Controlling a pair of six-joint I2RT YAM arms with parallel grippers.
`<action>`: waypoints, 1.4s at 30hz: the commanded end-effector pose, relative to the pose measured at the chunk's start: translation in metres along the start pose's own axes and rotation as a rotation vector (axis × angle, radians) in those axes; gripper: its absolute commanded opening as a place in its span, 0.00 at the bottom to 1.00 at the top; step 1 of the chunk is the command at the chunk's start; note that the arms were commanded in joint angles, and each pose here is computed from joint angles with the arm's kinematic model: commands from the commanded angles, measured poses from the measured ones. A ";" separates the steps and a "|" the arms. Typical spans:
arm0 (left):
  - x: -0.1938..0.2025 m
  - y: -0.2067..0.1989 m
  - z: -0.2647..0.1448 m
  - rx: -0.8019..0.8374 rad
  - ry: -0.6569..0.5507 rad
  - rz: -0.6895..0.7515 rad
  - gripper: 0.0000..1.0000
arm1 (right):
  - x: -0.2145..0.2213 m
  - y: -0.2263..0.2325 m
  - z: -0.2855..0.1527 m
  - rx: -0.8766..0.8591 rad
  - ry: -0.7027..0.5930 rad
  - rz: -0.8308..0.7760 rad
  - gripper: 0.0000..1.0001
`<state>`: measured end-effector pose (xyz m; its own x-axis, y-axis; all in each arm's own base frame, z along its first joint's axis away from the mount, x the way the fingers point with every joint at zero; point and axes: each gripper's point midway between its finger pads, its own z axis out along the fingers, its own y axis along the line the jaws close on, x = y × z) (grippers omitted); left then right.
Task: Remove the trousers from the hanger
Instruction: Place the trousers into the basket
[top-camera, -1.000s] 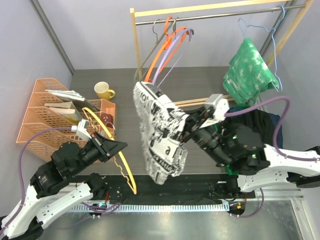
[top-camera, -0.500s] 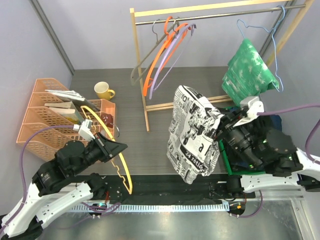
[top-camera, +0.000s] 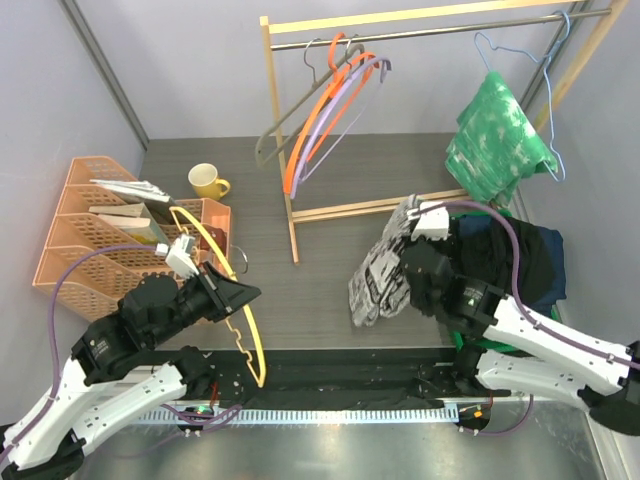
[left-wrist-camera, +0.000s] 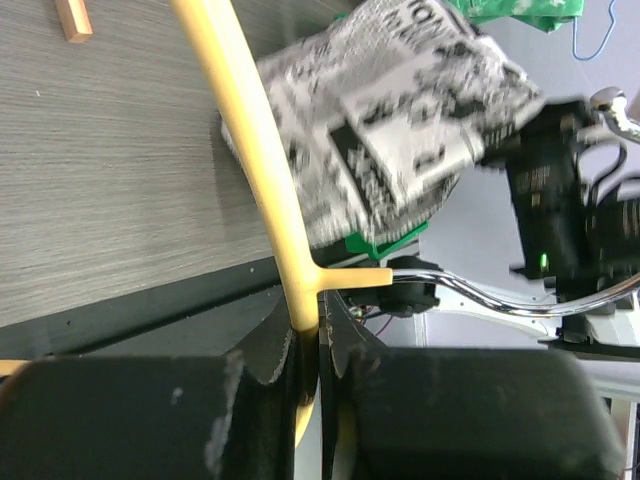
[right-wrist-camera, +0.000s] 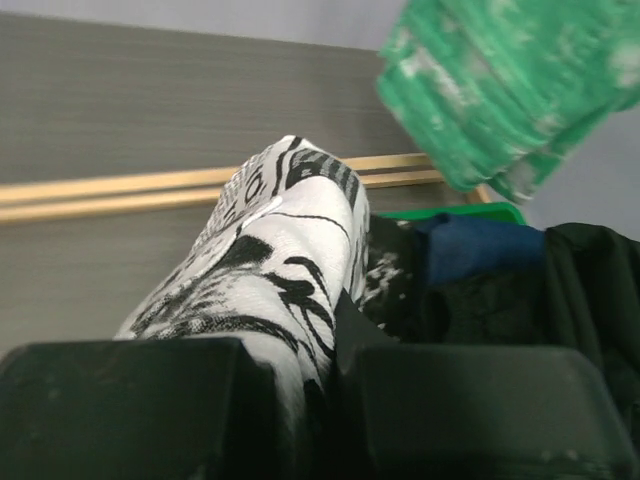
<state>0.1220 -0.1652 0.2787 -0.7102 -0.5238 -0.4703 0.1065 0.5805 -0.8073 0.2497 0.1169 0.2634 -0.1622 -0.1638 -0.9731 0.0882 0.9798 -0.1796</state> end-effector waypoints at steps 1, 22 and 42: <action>-0.006 -0.019 -0.002 0.083 -0.015 0.026 0.00 | -0.068 -0.034 0.027 0.162 -0.142 0.292 0.01; 0.023 -0.032 0.018 0.146 0.142 0.092 0.00 | -0.143 -0.222 -0.073 0.703 -0.100 0.304 0.01; 0.025 -0.027 0.014 0.121 0.157 0.094 0.00 | 0.075 -0.181 0.117 0.619 0.491 0.092 0.06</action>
<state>0.1089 -0.2057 0.2633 -0.8256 -0.3415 -0.4492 0.2052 0.5598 -0.8028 0.3151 -0.1224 0.2347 -0.5402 -0.0358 -0.8408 0.6937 0.5467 -0.4689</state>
